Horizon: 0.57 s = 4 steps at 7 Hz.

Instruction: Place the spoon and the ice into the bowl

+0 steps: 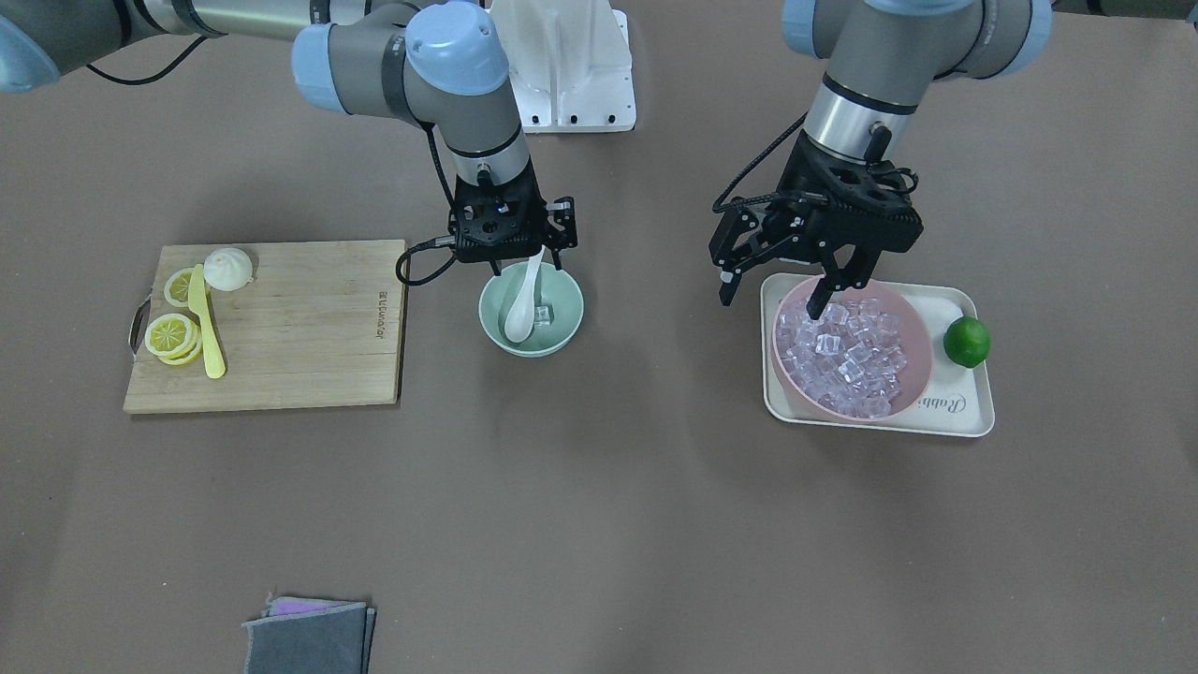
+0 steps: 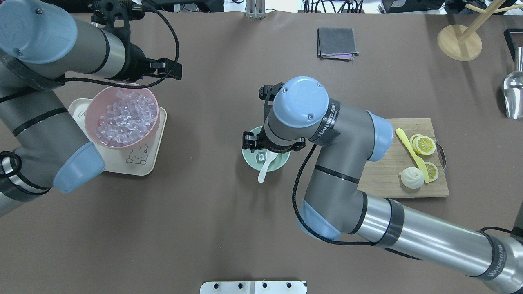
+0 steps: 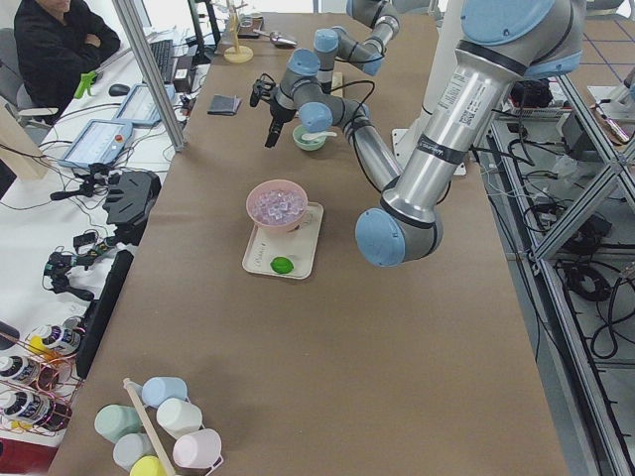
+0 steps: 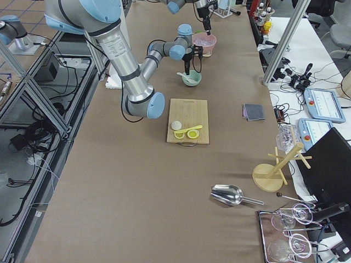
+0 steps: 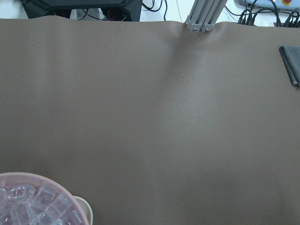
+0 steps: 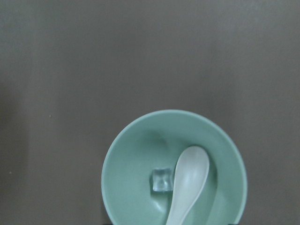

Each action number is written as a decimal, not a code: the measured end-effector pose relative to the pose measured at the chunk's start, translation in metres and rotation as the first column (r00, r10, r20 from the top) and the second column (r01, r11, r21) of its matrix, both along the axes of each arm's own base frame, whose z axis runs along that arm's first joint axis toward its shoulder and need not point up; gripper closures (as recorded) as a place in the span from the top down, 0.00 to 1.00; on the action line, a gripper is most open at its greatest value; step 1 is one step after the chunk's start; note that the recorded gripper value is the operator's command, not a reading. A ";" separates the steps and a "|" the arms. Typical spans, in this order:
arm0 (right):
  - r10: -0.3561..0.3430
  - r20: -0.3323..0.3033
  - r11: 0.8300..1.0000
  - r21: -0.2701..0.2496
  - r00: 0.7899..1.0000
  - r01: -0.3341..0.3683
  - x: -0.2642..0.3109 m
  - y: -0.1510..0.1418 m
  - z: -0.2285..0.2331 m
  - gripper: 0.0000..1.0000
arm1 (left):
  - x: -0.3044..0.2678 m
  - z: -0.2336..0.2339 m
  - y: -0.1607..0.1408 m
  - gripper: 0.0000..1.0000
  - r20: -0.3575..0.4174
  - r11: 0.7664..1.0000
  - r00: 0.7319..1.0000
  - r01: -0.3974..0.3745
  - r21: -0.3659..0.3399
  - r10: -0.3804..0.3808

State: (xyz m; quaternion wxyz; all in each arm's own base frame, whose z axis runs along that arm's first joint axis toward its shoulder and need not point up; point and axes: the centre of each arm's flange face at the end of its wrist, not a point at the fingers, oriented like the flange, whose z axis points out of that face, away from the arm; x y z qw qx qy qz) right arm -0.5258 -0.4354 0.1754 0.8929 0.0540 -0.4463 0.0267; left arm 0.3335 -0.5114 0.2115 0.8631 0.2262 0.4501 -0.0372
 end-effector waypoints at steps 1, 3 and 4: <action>-0.015 0.008 1.000 0.010 1.000 0.015 0.038 -0.023 0.010 1.00 | -0.010 0.013 -0.003 0.98 0.041 0.999 0.999 -0.019 0.035 0.017; -0.101 -0.034 0.989 0.105 0.994 0.104 0.146 -0.074 0.078 1.00 | -0.053 0.043 -0.019 0.98 0.103 0.996 0.994 -0.049 0.070 0.042; -0.146 -0.070 0.976 0.155 0.987 0.156 0.204 -0.094 0.122 1.00 | -0.094 0.065 -0.028 0.98 0.116 0.995 0.991 -0.082 0.062 0.074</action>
